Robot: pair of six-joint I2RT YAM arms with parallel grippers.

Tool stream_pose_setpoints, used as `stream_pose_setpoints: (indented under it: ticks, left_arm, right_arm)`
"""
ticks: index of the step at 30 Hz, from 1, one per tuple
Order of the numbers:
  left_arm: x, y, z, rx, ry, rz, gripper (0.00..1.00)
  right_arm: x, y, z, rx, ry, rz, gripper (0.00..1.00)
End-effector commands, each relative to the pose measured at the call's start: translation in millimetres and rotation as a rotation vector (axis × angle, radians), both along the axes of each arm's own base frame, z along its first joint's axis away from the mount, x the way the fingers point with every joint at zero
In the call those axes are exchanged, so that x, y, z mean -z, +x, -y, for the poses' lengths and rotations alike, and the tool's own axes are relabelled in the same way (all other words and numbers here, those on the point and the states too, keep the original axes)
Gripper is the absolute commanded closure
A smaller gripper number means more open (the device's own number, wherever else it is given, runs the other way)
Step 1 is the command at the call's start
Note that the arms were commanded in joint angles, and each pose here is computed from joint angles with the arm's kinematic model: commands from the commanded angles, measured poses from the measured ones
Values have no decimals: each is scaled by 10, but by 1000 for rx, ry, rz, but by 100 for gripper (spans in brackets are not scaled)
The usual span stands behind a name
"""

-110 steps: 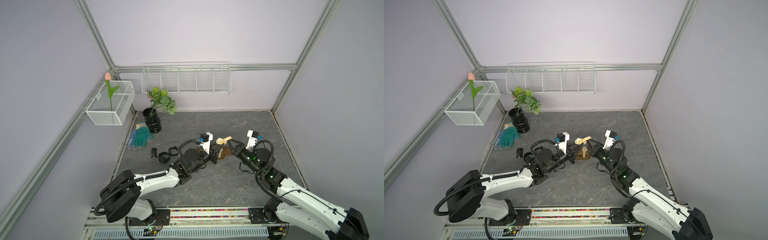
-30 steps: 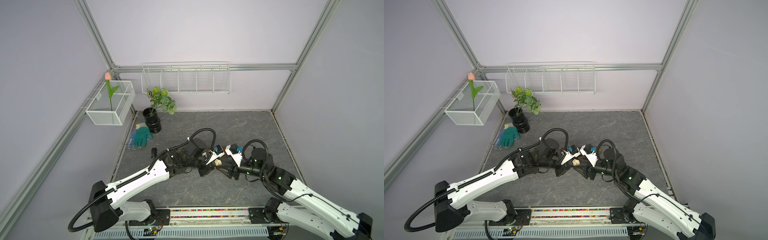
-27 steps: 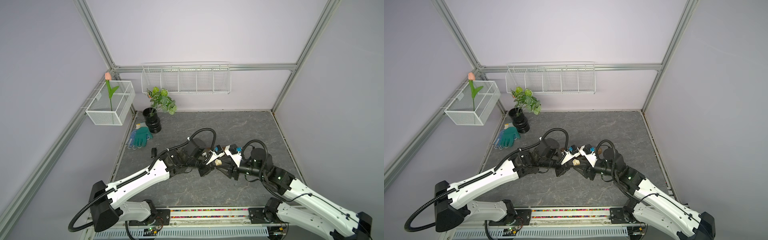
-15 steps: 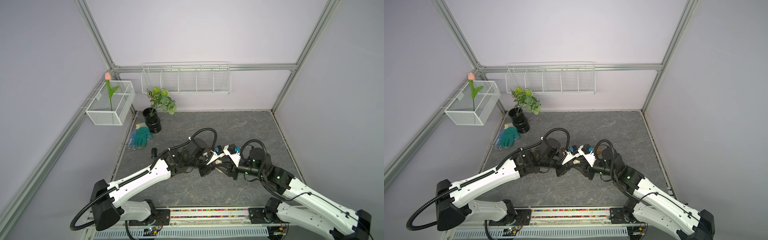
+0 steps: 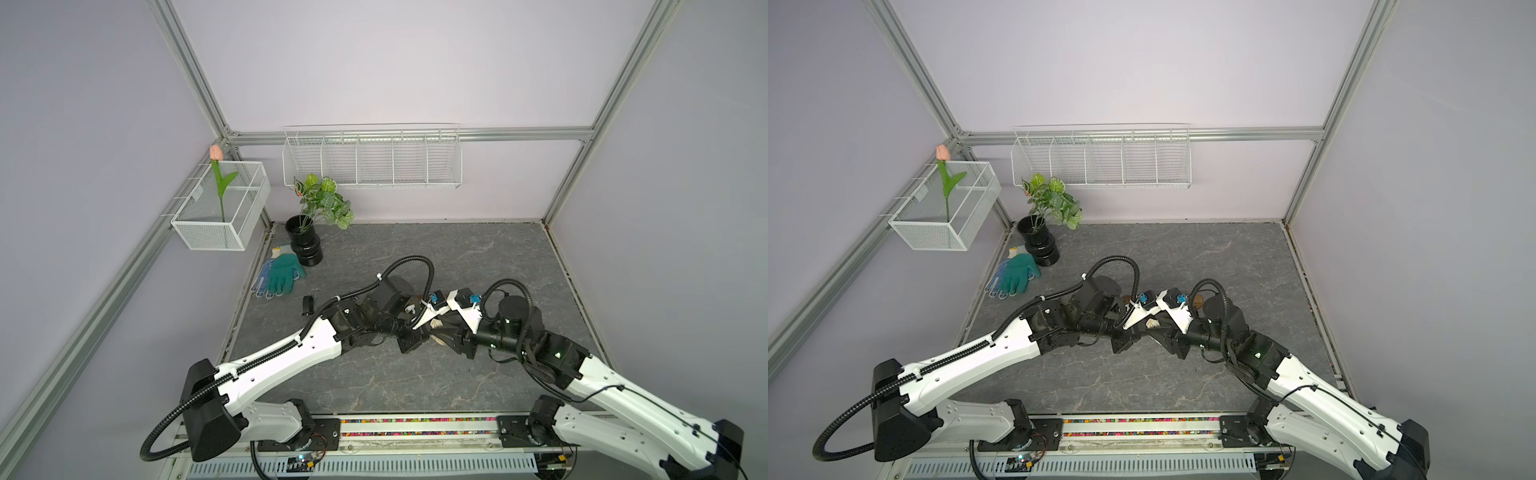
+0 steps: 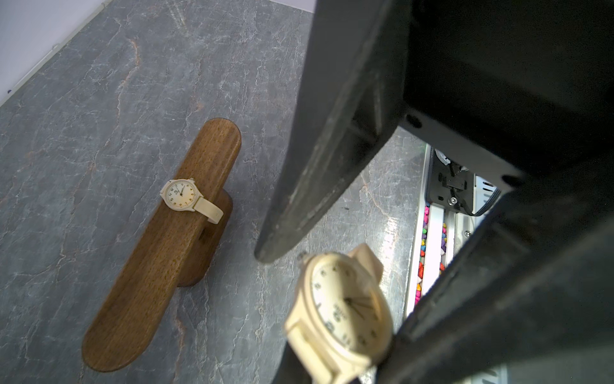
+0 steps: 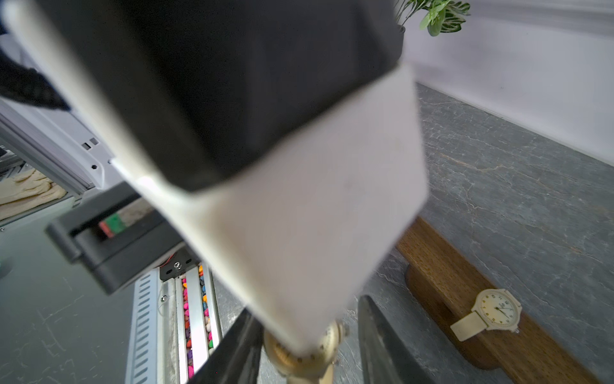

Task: Place watch on stand
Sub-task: Pick up the watch at the center of the board.

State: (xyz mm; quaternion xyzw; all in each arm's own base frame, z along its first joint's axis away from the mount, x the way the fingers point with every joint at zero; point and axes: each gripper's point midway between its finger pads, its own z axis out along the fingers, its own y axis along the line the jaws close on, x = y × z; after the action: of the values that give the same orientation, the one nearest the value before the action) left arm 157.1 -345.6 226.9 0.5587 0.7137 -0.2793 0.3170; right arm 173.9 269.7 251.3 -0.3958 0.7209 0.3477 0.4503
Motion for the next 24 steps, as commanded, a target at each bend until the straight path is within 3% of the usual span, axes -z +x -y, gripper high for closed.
stream_pose_setpoints:
  ticks: [1,7,14,24]
  left_arm:
    - [-171,-33,54,35,-32,20,100]
    - [-146,-43,78,41,-35,6,100]
    - [-186,-68,76,51,-54,13,100]
    - [-163,-48,85,46,-44,14,100]
  right_arm:
    - [18,22,57,17,-49,37,52]
    - [23,-43,-13,-31,-33,8,56]
    - [50,-96,-71,-75,-33,-19,50]
    - [46,-75,-45,-57,-41,-13,65]
